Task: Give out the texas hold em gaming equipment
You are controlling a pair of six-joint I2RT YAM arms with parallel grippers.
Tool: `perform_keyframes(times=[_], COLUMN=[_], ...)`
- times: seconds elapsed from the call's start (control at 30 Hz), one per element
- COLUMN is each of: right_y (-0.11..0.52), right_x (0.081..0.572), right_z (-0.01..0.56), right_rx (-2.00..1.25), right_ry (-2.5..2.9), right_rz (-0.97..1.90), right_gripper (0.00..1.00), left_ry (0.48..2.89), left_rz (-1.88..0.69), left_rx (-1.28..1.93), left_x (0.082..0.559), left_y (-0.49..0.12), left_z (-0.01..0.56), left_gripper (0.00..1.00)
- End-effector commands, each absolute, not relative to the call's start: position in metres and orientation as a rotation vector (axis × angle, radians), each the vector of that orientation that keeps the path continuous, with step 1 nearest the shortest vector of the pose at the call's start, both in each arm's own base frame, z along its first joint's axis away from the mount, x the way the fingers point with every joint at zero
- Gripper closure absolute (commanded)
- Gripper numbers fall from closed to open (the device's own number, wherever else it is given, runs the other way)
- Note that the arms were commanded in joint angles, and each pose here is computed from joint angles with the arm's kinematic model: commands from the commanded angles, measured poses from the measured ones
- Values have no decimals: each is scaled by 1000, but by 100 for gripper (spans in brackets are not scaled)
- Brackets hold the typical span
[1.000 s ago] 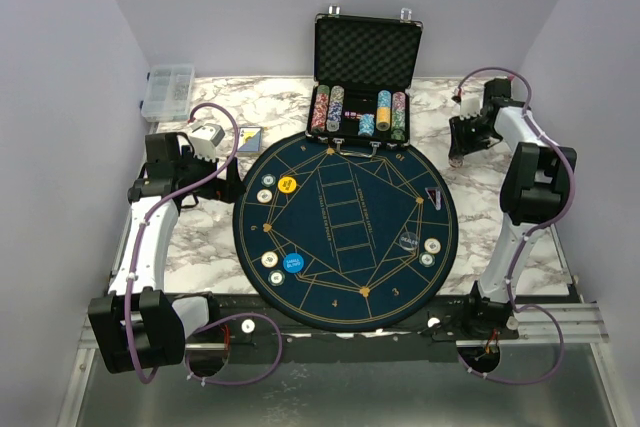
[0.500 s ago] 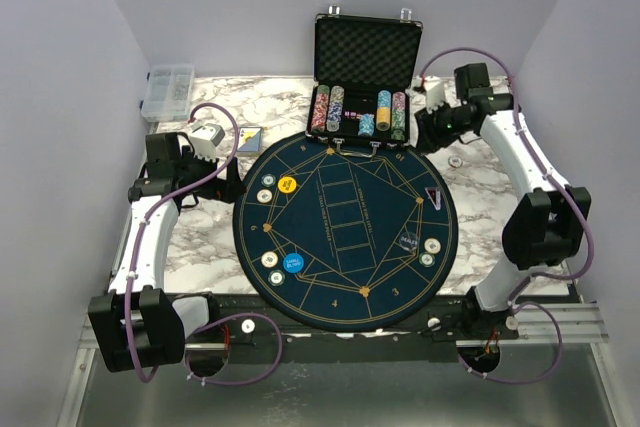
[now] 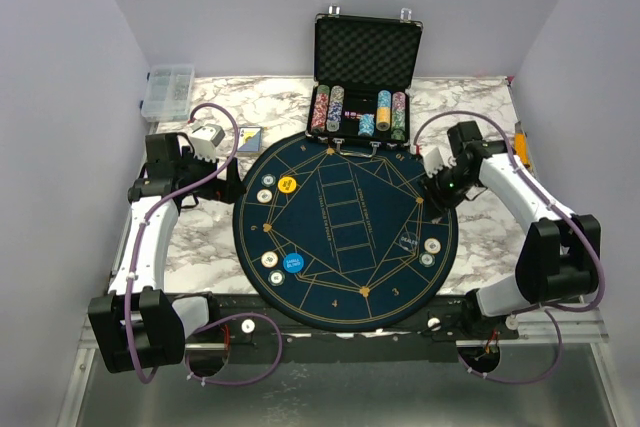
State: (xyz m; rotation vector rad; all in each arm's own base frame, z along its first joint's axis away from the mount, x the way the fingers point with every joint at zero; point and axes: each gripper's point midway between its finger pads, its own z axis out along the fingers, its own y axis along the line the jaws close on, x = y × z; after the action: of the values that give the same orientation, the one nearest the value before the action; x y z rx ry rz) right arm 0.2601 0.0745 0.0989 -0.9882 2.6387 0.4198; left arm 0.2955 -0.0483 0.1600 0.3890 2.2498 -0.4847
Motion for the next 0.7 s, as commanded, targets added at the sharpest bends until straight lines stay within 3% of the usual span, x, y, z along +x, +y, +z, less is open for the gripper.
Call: perform_keyframes(times=[0.0, 0.67], right_y=[65, 54], right_x=[259, 266], right_z=[78, 27], right_rx=[-1004, -1003], right_ry=[2644, 2698], right_rz=[325, 197], right_gripper=[62, 61], left_ry=[2230, 2233], left_rz=[-482, -483], left_rx=[397, 399], left_x=[293, 292], left_y=[-50, -51], left_z=[170, 170], left_gripper=[2, 2])
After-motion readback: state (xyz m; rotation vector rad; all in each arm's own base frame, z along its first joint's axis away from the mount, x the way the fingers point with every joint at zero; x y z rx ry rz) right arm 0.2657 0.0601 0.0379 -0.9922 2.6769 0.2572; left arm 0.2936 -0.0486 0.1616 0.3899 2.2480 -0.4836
